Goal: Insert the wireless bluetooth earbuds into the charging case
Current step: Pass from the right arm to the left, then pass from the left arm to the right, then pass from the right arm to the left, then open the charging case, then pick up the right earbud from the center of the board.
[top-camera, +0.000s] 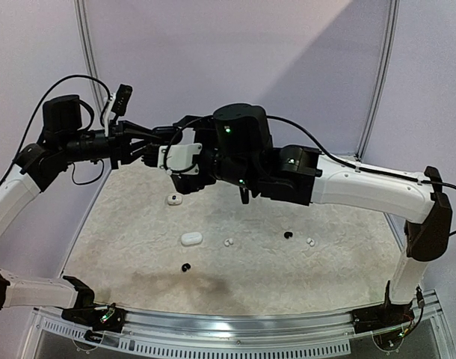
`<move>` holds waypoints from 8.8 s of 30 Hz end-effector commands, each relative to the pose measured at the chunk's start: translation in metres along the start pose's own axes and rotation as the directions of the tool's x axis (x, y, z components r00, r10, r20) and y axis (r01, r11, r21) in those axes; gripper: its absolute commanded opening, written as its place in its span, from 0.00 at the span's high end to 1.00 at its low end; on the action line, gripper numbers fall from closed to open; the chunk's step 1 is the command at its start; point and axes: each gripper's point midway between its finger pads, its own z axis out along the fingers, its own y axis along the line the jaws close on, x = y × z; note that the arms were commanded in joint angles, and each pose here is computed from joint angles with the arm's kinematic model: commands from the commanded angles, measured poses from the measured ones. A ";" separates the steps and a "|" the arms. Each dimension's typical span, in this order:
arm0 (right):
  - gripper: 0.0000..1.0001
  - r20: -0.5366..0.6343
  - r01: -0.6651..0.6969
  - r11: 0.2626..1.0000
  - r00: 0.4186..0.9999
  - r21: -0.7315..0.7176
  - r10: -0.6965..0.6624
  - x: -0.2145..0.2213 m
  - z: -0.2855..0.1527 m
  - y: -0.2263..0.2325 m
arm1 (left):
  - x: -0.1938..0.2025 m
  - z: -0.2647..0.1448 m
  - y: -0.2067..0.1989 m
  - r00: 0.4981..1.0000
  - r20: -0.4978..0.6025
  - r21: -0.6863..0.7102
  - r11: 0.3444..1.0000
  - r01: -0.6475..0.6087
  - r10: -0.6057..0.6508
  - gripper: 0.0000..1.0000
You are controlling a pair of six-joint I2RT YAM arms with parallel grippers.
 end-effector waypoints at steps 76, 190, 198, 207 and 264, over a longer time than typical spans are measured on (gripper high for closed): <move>1.00 -0.084 -0.666 0.533 0.661 -0.522 0.746 -0.040 -0.084 -0.006 | -0.007 -0.005 -0.096 0.953 0.285 0.322 0.927 -0.192 0.099 0.42; 0.49 -0.075 -0.680 0.563 0.667 -0.470 0.742 -0.018 -0.043 -0.008 | 0.041 0.006 -0.082 0.880 0.174 0.229 0.850 -0.474 0.443 1.00; 0.49 -0.123 -0.702 0.536 0.653 -0.469 0.747 -0.005 -0.036 0.001 | 0.030 0.005 -0.084 0.952 0.185 0.270 0.919 -0.287 0.242 1.00; 0.46 -0.150 -0.721 0.466 0.610 -0.514 0.778 -0.005 -0.033 0.001 | 0.034 0.011 -0.079 0.980 0.184 0.295 0.948 -0.122 0.069 1.00; 0.72 -0.790 -0.740 0.349 -0.390 0.575 0.473 0.392 -0.102 0.172 | 0.085 0.032 -0.025 0.965 0.242 0.107 0.991 0.075 -0.099 1.00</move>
